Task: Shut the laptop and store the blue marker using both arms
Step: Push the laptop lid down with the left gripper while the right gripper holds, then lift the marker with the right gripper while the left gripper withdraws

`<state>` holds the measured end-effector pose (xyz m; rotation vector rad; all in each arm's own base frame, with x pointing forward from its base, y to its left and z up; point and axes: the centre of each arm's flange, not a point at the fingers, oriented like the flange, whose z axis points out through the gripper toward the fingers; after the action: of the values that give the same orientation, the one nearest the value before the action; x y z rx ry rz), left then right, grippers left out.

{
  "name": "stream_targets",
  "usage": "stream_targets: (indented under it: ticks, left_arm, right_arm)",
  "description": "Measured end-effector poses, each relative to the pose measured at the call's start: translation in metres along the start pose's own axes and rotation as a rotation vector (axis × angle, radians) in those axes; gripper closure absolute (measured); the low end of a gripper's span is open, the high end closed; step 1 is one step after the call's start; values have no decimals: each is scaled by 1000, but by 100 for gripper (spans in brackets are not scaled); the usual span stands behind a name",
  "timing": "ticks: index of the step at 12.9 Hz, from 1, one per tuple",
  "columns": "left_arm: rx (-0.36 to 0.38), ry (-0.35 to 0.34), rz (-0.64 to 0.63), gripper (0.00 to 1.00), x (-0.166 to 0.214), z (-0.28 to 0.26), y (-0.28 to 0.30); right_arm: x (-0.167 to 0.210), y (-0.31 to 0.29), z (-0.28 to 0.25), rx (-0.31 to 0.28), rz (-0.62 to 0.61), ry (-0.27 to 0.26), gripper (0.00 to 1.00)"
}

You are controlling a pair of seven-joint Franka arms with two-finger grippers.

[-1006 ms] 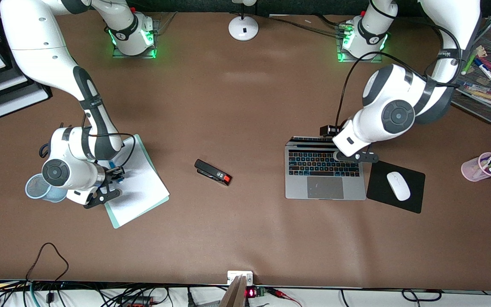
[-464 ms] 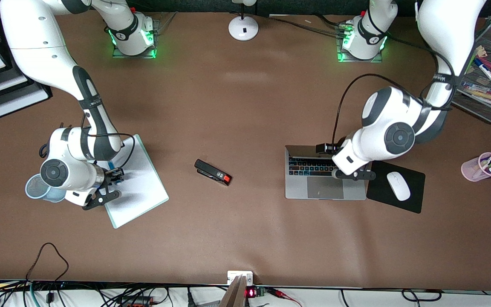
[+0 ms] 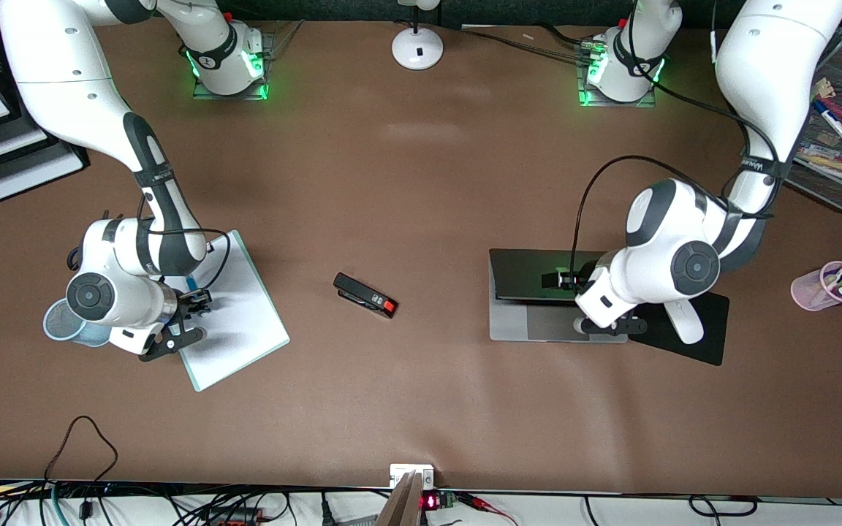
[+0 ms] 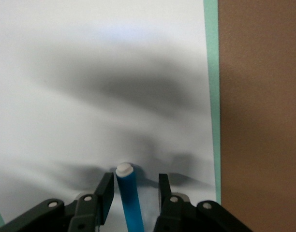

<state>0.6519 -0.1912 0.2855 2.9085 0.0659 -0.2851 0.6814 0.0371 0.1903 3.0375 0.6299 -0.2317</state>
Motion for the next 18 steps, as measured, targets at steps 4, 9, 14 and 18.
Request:
stream_targets:
  ticks: [4, 9, 14, 18]
  left_arm:
    - [-5, 52, -5, 0, 16, 21, -11]
    - [5, 95, -1, 0, 27, 36, -21]
    - [-7, 138, -2, 0, 39, 67, -29]
    - [12, 145, 13, 0, 41, 75, -32]
  right_arm:
    - [-1, 0, 2, 1, 0, -4, 61]
    - [-1, 0, 3, 2, 0, -5, 75]
    - [-2, 0, 7, 4, 0, -11, 77]
    - [4, 2, -7, -5, 1, 14, 82]
